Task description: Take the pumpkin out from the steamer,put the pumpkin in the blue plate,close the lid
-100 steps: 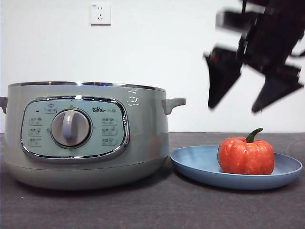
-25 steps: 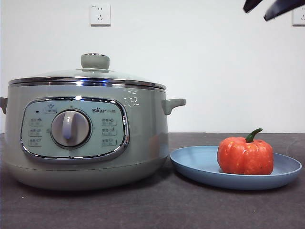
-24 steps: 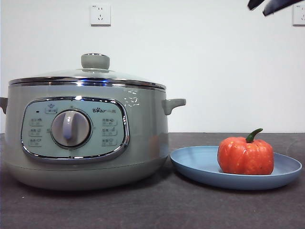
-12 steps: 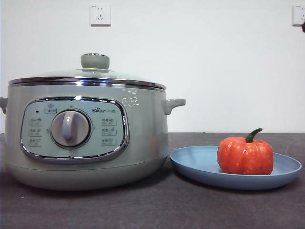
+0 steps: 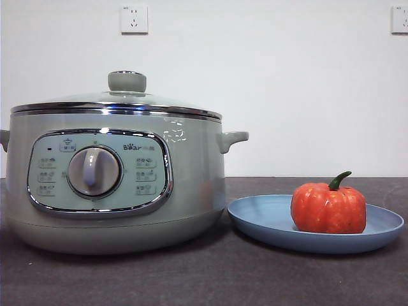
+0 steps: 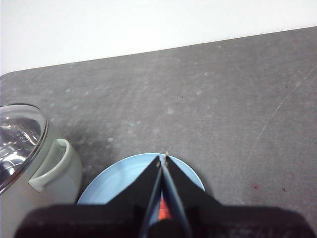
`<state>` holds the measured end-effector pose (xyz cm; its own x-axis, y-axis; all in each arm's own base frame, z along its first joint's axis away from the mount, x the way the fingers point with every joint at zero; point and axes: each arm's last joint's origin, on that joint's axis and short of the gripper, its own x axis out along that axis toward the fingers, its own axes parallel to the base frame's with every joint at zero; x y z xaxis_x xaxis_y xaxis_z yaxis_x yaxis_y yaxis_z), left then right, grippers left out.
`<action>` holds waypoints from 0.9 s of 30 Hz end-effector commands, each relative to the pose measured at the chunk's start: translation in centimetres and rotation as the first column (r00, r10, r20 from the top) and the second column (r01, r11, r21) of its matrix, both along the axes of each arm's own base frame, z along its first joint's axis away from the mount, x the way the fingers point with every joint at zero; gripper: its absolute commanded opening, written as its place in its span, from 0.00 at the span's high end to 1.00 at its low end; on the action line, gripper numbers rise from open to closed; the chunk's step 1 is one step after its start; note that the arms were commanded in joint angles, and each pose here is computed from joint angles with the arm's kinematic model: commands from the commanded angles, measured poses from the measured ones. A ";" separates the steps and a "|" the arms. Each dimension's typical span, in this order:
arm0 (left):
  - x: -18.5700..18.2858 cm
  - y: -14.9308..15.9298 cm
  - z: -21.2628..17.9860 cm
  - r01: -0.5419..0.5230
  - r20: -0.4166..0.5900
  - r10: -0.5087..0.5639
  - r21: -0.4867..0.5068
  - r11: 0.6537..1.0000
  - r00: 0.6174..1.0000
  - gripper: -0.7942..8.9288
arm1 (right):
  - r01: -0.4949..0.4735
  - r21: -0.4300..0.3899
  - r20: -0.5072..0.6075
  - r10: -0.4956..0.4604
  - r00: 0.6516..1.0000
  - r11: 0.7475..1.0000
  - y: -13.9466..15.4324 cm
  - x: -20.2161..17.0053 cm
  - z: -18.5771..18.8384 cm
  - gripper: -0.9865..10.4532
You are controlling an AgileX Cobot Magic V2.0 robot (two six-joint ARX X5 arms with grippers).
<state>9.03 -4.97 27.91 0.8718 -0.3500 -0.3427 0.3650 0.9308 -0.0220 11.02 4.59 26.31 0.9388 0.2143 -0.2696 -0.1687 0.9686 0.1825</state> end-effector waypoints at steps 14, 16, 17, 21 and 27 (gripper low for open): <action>-1.7 2.1 0.5 -0.073 0.069 0.077 -0.059 0.996 0.995 0.92 | 0.005 0.007 -0.006 -0.005 1.000 1.000 0.0 0.0 -0.2 0.91; -2.4 3.0 0.8 -0.157 0.122 0.166 -0.085 0.984 0.978 0.92 | 0.005 0.004 -0.013 -0.005 1.000 1.000 0.0 0.0 -0.2 0.91; -2.6 3.3 0.9 -0.193 0.144 0.205 -0.094 0.977 0.968 0.92 | 0.005 0.002 -0.017 -0.005 1.000 1.000 0.0 0.0 -0.3 0.91; -3.1 4.3 0.4 -0.327 0.211 0.340 -0.095 0.940 0.916 0.92 | 0.005 -0.004 -0.029 -0.005 1.000 1.000 0.0 0.0 -0.4 0.91; -1.8 4.9 -3.4 -0.412 0.273 0.423 -0.098 0.906 0.864 0.92 | 0.005 -0.004 -0.031 -0.005 1.000 1.000 0.0 -0.1 -0.4 0.91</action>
<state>6.92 -0.17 25.53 0.9972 0.0508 -0.0546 -0.0525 0.9982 -0.0293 10.94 4.55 26.01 0.9305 0.2103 -0.2999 -0.1634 0.9711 0.1738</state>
